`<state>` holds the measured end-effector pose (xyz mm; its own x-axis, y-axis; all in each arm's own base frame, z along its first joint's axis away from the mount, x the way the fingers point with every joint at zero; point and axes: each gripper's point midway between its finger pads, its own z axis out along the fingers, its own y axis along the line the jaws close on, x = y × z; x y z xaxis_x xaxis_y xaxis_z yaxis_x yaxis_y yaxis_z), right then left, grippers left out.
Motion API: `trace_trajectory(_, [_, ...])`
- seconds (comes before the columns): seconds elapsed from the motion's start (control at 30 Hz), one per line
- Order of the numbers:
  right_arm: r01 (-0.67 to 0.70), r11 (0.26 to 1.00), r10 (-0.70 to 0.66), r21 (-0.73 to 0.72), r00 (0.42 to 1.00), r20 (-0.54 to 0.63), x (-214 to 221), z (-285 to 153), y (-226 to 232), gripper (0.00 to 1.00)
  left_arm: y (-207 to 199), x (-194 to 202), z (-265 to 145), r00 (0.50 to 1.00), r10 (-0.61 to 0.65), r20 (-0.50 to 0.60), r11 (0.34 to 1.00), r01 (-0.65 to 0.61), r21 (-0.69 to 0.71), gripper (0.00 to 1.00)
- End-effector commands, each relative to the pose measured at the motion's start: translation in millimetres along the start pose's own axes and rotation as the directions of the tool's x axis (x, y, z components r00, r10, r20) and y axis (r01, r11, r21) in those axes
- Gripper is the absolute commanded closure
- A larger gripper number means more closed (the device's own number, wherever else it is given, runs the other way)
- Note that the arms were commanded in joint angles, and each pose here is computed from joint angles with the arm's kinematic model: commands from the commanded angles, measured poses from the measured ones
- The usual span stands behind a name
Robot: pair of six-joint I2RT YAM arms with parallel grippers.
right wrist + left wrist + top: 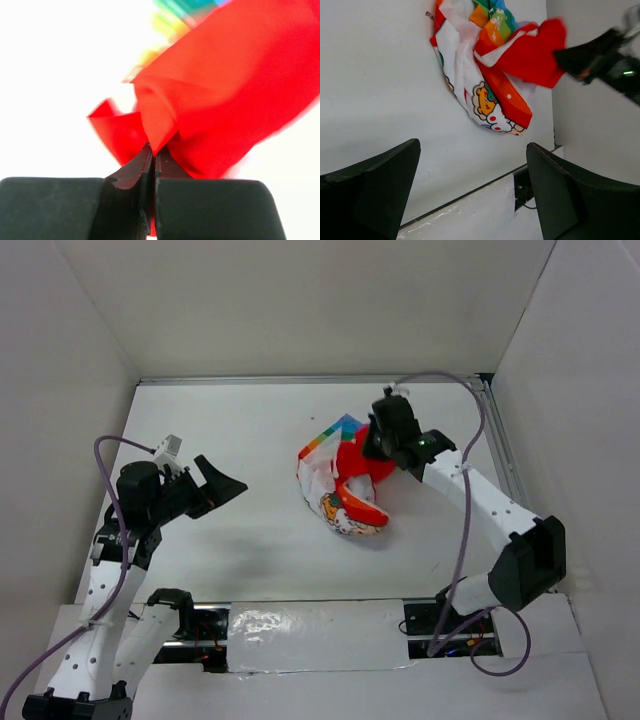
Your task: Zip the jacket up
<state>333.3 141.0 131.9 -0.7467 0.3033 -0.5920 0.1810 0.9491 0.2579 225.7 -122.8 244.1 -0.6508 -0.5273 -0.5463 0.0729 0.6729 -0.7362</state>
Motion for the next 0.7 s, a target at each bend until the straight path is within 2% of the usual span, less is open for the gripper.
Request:
trace_trajectory(0.0, [0.175,0.941,-0.080,-0.289,0.947,0.311,-98,-104,117,1.00,-9,-8,-10,0.999,0.030,0.035,1.000,-0.030,0.002,0.01])
trace_trajectory(0.03, [0.245,0.900,-0.094,-0.360,0.916,0.389,-118,-147,149,1.00,-11,-9,-11,0.999,0.031,0.040,0.999,-0.031,0.007,0.01])
trace_trajectory(0.1, [0.301,0.850,-0.086,-0.431,0.888,0.451,-133,-190,175,1.00,-13,-8,-14,0.999,0.028,0.037,1.000,-0.028,0.010,0.01])
trace_trajectory(0.13, [0.320,0.823,-0.054,-0.469,0.867,0.495,-148,-220,185,1.00,-14,-7,-15,0.999,0.027,0.034,1.000,-0.028,0.009,0.01])
trace_trajectory(0.2, [0.348,0.784,-0.021,-0.514,0.843,0.538,-156,-254,183,1.00,-14,-9,-17,0.999,0.023,0.040,1.000,-0.023,0.001,0.01])
trace_trajectory(0.3, [0.344,0.776,0.039,-0.529,0.811,0.584,-149,-274,153,1.00,-7,-11,-18,0.999,0.003,0.050,0.999,-0.001,-0.046,0.01])
trace_trajectory(0.33, [0.277,0.833,0.038,-0.479,0.835,0.549,-134,-239,131,1.00,-3,-9,-17,0.999,-0.009,0.047,0.998,0.013,-0.065,0.01])
trace_trajectory(0.4, [0.158,0.893,0.105,-0.422,0.837,0.536,-127,-229,81,0.93,1,-10,-16,0.998,-0.028,0.053,0.996,0.033,-0.087,0.01])
trace_trajectory(0.43, [0.063,0.936,0.103,-0.347,0.892,0.441,-96,-186,51,0.85,4,-10,-14,0.998,-0.039,0.049,0.994,0.044,-0.103,0.01])
trace_trajectory(0.47, [-0.015,0.956,0.147,-0.293,0.889,0.434,-90,-177,19,0.63,6,-9,-13,0.997,-0.057,0.045,0.991,0.062,-0.116,0.01])
trace_trajectory(0.5, [-0.053,0.965,0.157,-0.257,0.901,0.404,-77,-163,3,0.50,7,-10,-12,0.997,-0.059,0.042,0.990,0.064,-0.125,0.01])
trace_trajectory(0.53, [-0.100,0.973,0.169,-0.206,0.921,0.350,-49,-140,-20,0.18,10,-9,-10,0.997,-0.071,0.030,0.988,0.075,-0.138,0.01])
trace_trajectory(0.6, [-0.154,0.981,0.183,-0.120,0.936,0.301,-24,-115,-51,0.00,16,-9,-5,0.995,-0.093,0.020,0.981,0.096,-0.170,0.01])
trace_trajectory(0.67, [-0.172,0.981,0.192,-0.094,0.936,0.295,-17,-111,-65,0.00,21,-8,0,0.994,-0.105,0.003,0.976,0.104,-0.192,0.01])
